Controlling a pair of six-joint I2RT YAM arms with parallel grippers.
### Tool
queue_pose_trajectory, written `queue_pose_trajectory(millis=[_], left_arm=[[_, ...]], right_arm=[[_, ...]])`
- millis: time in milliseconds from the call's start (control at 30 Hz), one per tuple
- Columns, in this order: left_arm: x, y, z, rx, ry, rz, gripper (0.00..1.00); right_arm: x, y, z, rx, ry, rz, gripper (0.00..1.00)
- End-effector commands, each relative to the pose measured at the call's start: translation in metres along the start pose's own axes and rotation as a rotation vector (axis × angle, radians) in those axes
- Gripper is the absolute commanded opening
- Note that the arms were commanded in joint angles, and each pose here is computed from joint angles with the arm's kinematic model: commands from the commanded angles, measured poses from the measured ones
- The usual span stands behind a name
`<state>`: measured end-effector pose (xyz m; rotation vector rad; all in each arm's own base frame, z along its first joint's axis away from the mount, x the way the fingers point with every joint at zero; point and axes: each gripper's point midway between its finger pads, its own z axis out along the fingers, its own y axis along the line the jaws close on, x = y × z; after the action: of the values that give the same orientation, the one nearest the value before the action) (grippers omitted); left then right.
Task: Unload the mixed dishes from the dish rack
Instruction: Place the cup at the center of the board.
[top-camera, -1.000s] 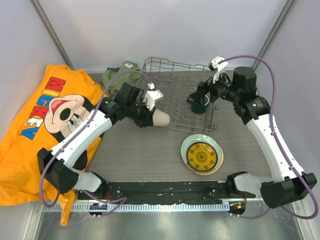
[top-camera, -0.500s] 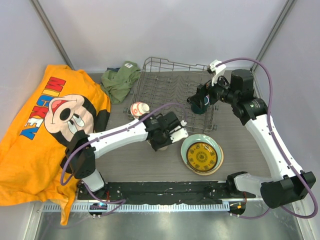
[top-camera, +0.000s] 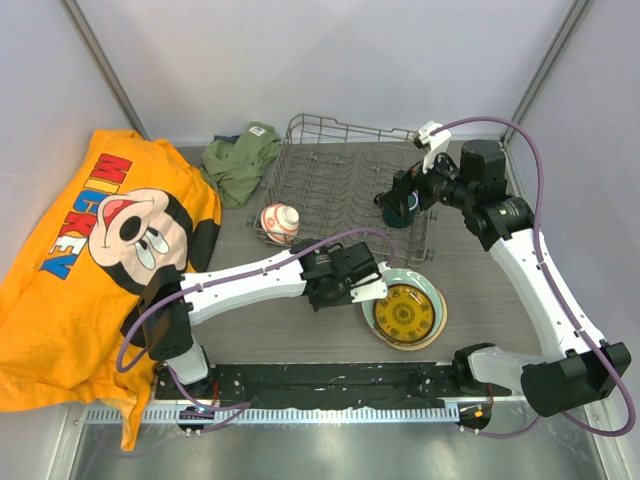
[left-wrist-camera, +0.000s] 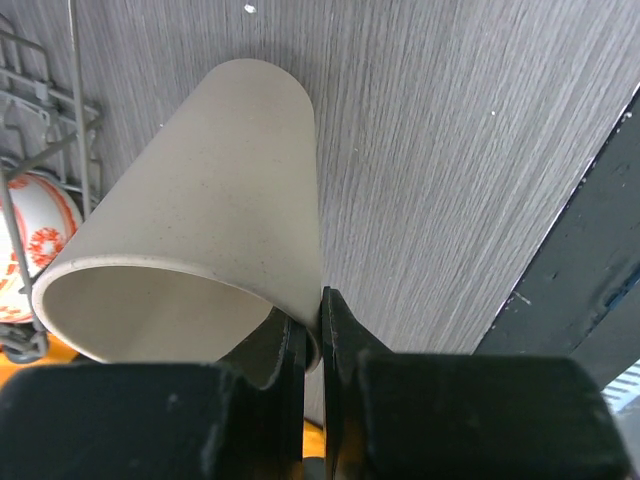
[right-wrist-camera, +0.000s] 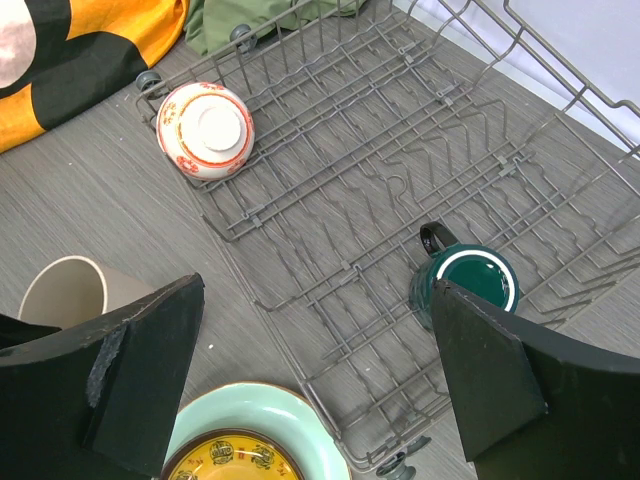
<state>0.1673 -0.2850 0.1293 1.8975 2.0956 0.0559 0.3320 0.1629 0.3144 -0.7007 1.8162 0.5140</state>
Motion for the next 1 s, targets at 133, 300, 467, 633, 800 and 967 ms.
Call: queue_pose_trajectory(millis=[133,300,467,633,800,967], left_arm=[[-0.001,-0.009,-0.019,0.009,0.012,0.121,0.00],[-0.003,-0.019,-0.019,0.042,0.013,0.154,0.00],[-0.007,-0.025,-0.015,0.062,0.022,0.176,0.00],[-0.013,-0.033,-0.008,0.092,0.033,0.198,0.00],[-0.015,-0.037,-0.005,0.102,0.052,0.213,0.07],[-0.014,-0.037,-0.005,0.103,0.055,0.217,0.17]], right_arm=[[-0.008,-0.003,0.002,0.011,-0.027,-0.032,1.00],[-0.006,-0.003,0.003,0.009,-0.022,-0.029,1.00],[-0.001,-0.003,0.005,0.002,-0.012,-0.025,0.99],[-0.001,-0.004,0.006,0.007,-0.009,-0.024,1.00],[-0.001,-0.014,0.007,0.049,0.008,-0.034,1.00],[0.012,-0.029,0.015,0.107,0.060,-0.041,1.00]])
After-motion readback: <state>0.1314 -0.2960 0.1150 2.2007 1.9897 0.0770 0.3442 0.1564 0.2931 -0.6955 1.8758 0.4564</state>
